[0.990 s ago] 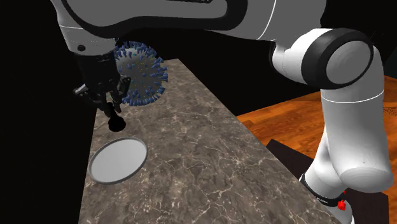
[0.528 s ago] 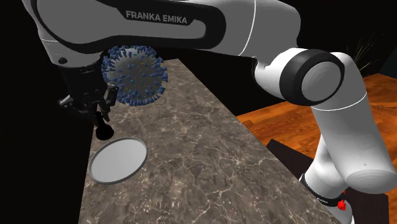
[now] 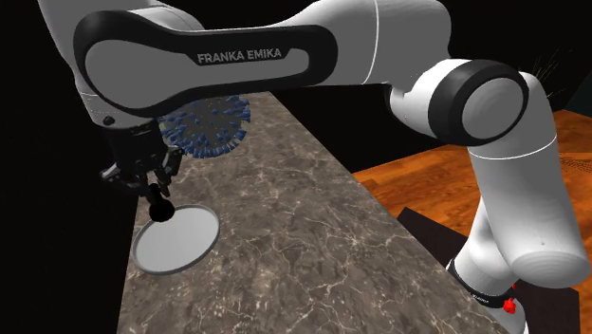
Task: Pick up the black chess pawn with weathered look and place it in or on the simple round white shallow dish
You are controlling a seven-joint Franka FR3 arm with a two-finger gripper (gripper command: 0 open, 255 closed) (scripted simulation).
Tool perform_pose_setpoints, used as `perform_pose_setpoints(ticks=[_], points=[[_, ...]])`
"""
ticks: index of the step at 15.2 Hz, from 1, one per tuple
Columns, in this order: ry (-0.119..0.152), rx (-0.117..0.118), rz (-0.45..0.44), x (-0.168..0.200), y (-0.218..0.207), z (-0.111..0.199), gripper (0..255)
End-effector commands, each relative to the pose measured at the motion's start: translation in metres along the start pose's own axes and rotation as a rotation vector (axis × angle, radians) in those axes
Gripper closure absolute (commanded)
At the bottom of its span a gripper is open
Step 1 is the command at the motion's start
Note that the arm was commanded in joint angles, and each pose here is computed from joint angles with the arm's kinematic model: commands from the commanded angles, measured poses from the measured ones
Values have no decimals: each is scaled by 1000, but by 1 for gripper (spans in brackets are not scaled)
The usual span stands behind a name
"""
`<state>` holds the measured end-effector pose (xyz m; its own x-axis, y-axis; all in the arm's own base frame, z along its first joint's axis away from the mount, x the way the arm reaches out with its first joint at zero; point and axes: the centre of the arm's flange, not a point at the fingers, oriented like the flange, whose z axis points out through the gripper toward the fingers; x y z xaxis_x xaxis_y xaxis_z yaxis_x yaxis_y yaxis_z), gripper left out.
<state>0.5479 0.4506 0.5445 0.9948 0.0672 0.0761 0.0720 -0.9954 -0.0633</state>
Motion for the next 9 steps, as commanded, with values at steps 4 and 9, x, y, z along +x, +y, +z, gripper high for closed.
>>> perform_pose_setpoints(ticks=[4, 9], points=[[0, 0, 0, -1, 2, 27, 255], [0, 0, 0, -2, 3, 36, 255]])
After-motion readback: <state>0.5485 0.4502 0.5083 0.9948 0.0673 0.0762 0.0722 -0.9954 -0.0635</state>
